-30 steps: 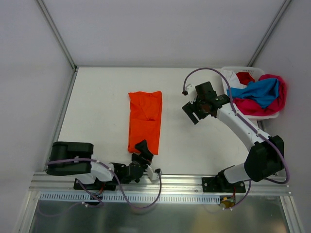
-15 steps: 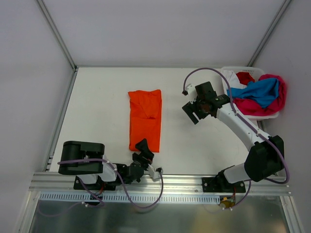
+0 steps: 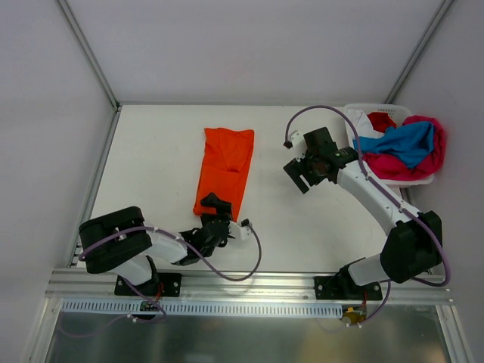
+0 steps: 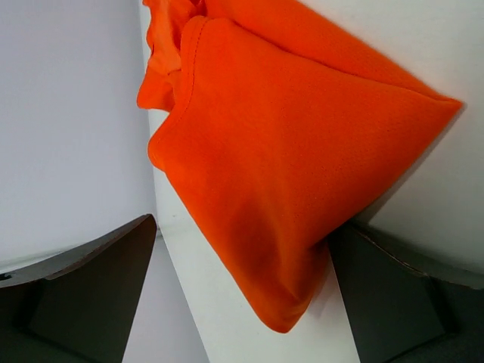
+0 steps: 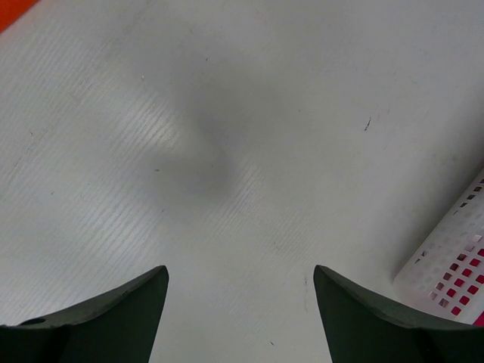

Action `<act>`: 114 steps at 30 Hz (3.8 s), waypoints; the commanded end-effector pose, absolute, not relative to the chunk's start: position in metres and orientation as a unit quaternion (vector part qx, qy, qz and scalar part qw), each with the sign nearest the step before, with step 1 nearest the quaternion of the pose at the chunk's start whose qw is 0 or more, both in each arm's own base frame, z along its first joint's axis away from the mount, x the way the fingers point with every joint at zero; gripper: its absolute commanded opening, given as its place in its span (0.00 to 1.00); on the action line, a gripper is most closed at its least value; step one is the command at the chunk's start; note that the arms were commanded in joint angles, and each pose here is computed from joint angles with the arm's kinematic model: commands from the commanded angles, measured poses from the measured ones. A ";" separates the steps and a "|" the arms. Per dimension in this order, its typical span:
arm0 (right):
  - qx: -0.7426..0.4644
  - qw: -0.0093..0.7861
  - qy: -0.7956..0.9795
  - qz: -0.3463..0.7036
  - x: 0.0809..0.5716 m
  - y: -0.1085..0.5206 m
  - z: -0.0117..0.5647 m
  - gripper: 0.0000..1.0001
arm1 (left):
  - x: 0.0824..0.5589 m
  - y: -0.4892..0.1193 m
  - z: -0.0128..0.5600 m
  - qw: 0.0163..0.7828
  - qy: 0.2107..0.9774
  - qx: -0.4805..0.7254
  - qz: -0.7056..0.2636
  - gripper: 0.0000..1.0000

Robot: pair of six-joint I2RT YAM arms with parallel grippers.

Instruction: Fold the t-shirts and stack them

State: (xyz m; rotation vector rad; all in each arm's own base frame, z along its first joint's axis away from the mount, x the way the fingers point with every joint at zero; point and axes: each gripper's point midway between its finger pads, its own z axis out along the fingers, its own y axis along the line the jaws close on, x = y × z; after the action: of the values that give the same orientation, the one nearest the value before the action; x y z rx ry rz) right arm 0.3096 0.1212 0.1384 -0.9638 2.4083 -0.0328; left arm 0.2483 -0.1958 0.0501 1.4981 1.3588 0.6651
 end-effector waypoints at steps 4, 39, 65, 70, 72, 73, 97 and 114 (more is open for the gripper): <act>-0.350 0.302 0.887 -0.011 0.317 0.125 0.158 0.82 | 0.249 -0.173 -0.012 0.360 0.588 0.685 0.234 0.99; -0.348 0.302 0.888 -0.020 0.319 0.118 0.155 0.82 | 0.104 -0.217 0.022 -0.019 0.654 0.750 -0.096 0.00; -0.338 0.312 0.888 -0.028 0.320 0.112 0.161 0.82 | 0.222 -0.260 0.169 0.145 0.670 0.728 -0.023 0.00; -0.334 0.313 0.889 -0.032 0.322 0.110 0.162 0.82 | 0.262 -0.263 0.186 0.238 0.663 0.709 0.024 0.00; -0.334 0.314 0.888 -0.032 0.321 0.110 0.162 0.82 | 0.273 -0.260 0.185 0.257 0.659 0.705 0.050 0.00; -0.334 0.312 0.889 -0.032 0.321 0.109 0.161 0.82 | 0.278 -0.259 0.189 0.274 0.657 0.700 0.061 0.00; -0.314 0.318 0.893 -0.060 0.326 0.096 0.163 0.82 | 0.385 -0.266 0.271 0.443 0.634 0.612 0.165 0.00; -0.311 0.316 0.894 -0.055 0.328 0.097 0.162 0.83 | 0.237 -0.279 0.230 0.246 0.651 0.718 -0.022 0.00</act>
State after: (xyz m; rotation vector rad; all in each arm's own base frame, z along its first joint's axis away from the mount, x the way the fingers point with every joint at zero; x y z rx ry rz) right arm 0.3231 0.0970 0.1475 -0.8664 2.3989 -0.1528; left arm 0.2818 -0.2832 0.2229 1.8909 1.7002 0.0973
